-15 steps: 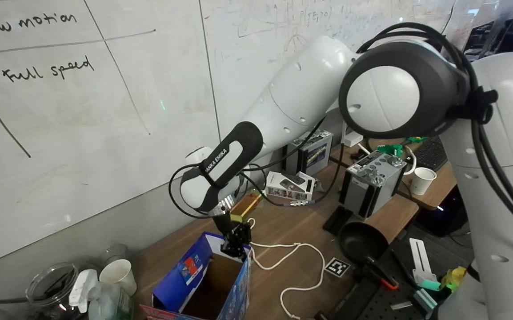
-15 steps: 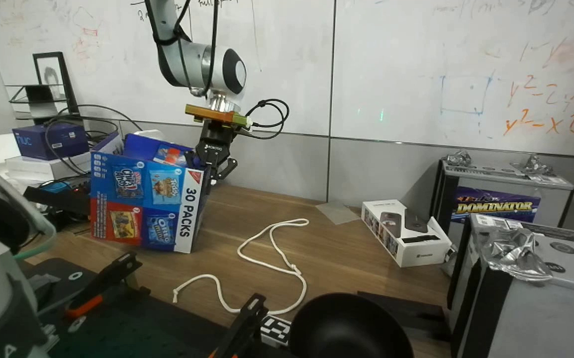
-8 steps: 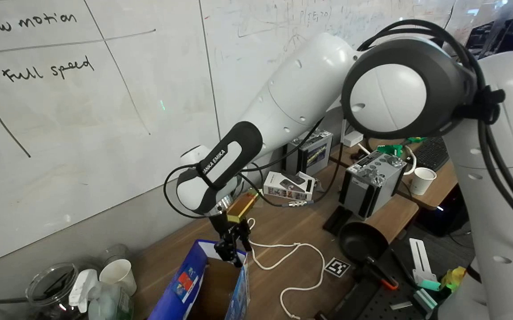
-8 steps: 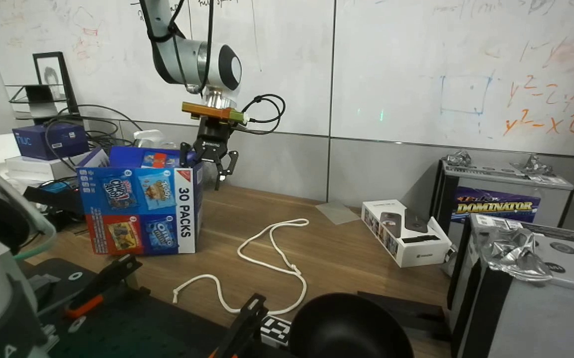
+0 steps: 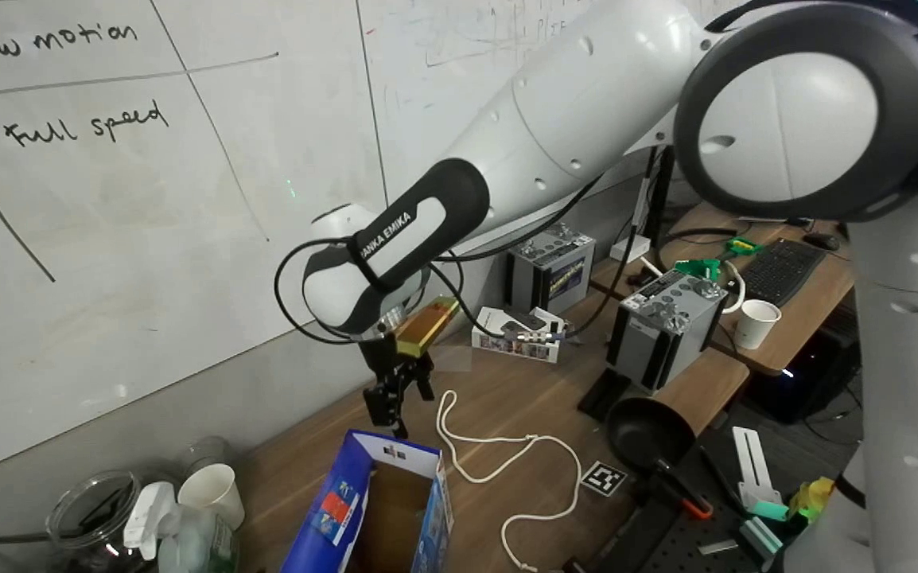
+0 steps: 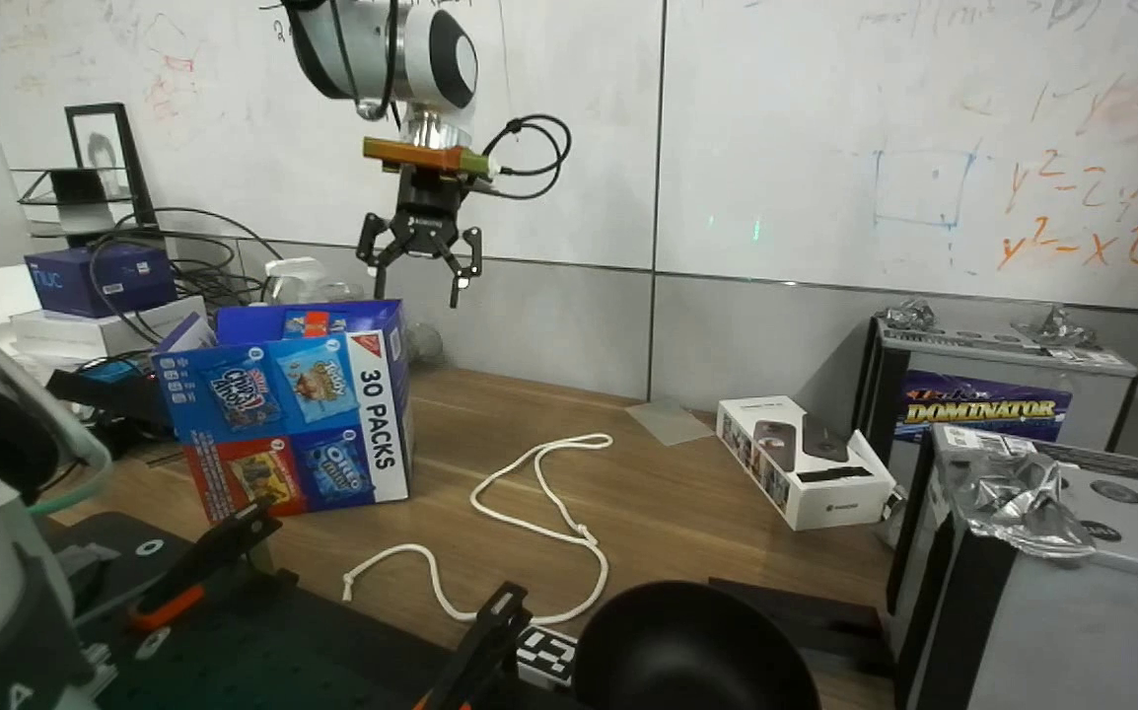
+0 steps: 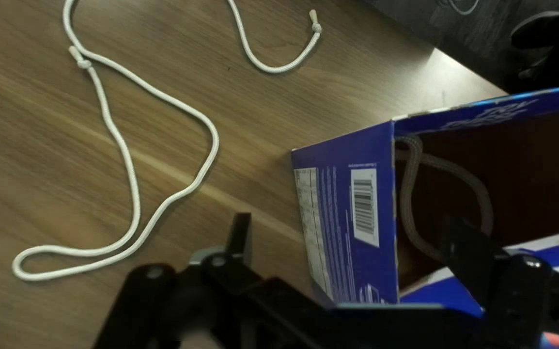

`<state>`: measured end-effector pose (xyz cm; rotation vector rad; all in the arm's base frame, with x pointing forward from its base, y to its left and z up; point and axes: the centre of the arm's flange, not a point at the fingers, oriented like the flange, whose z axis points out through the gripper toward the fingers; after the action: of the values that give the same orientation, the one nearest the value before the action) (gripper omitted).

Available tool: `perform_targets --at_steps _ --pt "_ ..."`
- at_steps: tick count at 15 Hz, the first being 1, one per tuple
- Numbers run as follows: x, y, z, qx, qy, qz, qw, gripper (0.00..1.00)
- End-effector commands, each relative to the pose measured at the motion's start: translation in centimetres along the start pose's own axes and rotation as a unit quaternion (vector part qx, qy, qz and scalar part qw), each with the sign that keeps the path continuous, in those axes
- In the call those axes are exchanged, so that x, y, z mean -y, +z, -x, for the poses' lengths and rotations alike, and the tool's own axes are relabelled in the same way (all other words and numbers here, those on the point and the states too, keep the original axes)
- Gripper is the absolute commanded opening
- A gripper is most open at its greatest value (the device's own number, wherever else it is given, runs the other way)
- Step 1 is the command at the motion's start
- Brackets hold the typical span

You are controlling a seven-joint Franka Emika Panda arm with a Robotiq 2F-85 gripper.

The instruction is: Put the ropes in the box

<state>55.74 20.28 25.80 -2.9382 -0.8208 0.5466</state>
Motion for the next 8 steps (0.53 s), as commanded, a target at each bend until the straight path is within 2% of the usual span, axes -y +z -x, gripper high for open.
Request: perform_targets --at_steps 1,4,6,8 --pt "-2.0 -6.6 3.7 -0.070 0.023 0.016 0.9971 0.99" --pt "-5.9 -8.7 5.0 -0.123 0.061 0.038 0.9898 1.00" --pt "-9.1 -8.2 6.0 -0.149 0.082 0.041 0.9846 1.00" --pt "-12.1 -6.0 6.3 -0.169 0.114 0.059 0.9773 1.00"
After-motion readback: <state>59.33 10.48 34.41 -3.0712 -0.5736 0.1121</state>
